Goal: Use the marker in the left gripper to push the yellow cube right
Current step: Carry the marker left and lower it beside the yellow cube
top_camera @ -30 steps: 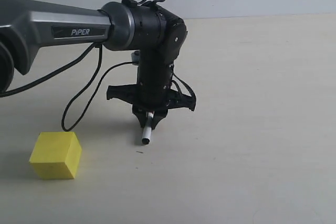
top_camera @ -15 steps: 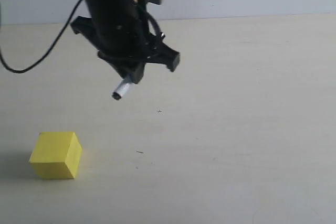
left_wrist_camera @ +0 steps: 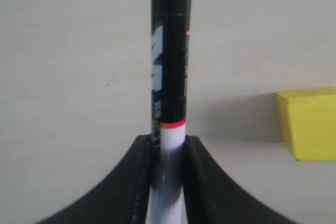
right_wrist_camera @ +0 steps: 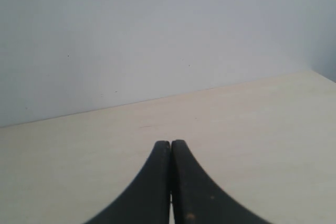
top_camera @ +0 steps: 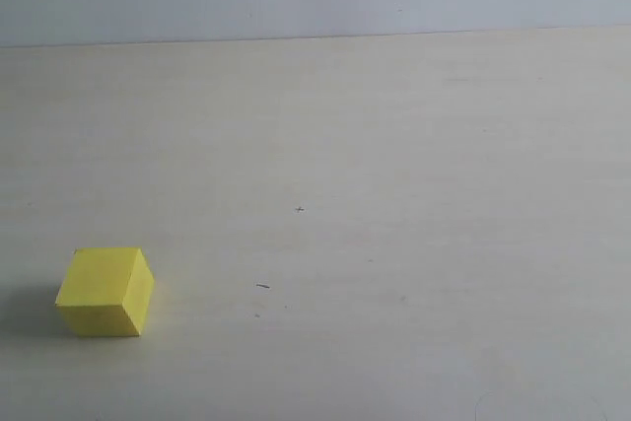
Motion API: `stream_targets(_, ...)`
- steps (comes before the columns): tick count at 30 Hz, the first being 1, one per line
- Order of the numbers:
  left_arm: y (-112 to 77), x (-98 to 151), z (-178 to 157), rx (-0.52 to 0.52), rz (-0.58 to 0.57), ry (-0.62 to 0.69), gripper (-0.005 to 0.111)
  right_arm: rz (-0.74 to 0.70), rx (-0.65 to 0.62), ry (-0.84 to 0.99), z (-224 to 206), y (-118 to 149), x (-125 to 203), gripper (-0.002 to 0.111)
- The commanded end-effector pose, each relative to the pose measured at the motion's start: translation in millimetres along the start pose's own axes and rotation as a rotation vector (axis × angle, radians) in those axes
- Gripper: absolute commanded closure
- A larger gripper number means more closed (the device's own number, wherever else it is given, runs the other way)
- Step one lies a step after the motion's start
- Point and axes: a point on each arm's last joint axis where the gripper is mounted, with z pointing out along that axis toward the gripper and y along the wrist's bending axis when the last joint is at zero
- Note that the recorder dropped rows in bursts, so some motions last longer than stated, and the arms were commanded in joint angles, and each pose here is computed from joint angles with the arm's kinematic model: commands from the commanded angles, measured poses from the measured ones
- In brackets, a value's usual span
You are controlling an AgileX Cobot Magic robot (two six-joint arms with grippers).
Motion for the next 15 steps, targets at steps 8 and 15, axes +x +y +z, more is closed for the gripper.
stream_targets(8, 34.1, 4.5, 39.0, -0.114, 0.574, 0.121, 0.107, -0.017, 0.007, -0.002, 0.0, -0.7, 1.5, 0.108)
stream_targets(15, 38.1, 14.0, 64.2, 0.013, 0.861, 0.189, 0.107, -0.017, 0.007, -0.002, 0.0, -0.7, 1.5, 0.108)
